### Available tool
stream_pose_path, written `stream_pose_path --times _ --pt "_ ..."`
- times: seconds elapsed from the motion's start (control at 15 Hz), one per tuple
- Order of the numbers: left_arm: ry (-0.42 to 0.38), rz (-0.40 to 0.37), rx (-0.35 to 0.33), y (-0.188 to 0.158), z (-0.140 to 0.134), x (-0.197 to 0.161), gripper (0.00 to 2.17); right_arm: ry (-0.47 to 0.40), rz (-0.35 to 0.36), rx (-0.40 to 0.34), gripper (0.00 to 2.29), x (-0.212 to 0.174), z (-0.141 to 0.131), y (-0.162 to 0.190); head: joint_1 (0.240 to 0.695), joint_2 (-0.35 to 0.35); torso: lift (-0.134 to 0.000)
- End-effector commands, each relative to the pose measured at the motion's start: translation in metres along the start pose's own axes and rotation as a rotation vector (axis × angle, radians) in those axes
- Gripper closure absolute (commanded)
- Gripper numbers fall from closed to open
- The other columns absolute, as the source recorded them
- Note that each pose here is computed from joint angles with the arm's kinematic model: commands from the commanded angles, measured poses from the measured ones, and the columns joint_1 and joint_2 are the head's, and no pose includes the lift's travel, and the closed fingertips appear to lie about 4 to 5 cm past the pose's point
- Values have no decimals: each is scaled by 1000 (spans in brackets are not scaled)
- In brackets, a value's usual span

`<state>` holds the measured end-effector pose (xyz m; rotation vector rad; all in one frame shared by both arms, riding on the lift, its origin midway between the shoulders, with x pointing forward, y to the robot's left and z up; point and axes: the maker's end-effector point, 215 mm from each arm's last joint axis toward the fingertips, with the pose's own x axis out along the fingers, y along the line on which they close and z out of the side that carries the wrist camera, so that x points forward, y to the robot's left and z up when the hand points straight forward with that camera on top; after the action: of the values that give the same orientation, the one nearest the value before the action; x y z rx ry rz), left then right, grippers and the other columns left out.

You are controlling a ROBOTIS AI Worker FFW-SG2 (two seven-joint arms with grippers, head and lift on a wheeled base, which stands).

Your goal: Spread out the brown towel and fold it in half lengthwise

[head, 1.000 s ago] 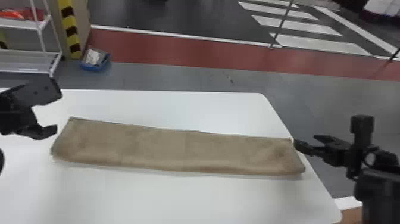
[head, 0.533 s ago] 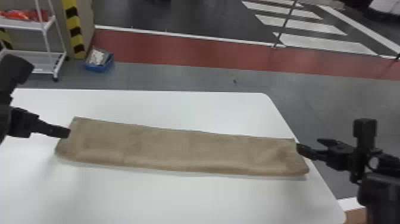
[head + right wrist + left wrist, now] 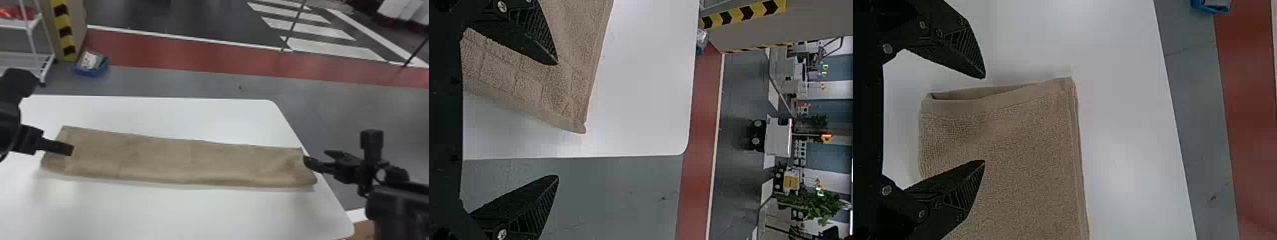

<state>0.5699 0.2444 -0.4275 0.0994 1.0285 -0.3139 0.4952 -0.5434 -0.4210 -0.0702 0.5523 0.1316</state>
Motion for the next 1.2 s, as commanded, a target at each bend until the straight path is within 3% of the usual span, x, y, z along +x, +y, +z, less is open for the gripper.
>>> stream_pose_path --times 0.0,0.2,0.33,0.4,0.53,0.6,0.8,0.87,1.13 --pt "24 23 9 7 -4 11 333 -2 5 -10 80 2 0 1 695 -301 -124" --pt "23 31 12 10 -3 12 417 6 1 -8 80 2 -3 -2 695 -291 -124" --pt "23 8 11 6 -3 11 1160 1 4 -13 80 5 -3 -1 695 -293 -124" --pt "25 -2 14 4 -4 11 1409 -1 6 -15 80 6 -2 0 695 -295 -124" --pt "30 -21 17 0 -4 10 1460 1 9 -15 80 8 -3 1 695 -297 -124" --pt "34 -17 22 1 -5 9 1878 -1 10 -14 80 9 -2 1 695 -298 -124" --pt "50 -27 30 4 -9 5 1976 -4 12 -9 80 8 -3 2 695 -298 -124" --pt "54 -31 32 3 -11 4 2138 -4 11 -8 80 8 -3 1 695 -298 -124" --pt "71 -50 12 14 -25 -11 2138 -10 10 -9 80 7 -2 0 695 -299 -124"
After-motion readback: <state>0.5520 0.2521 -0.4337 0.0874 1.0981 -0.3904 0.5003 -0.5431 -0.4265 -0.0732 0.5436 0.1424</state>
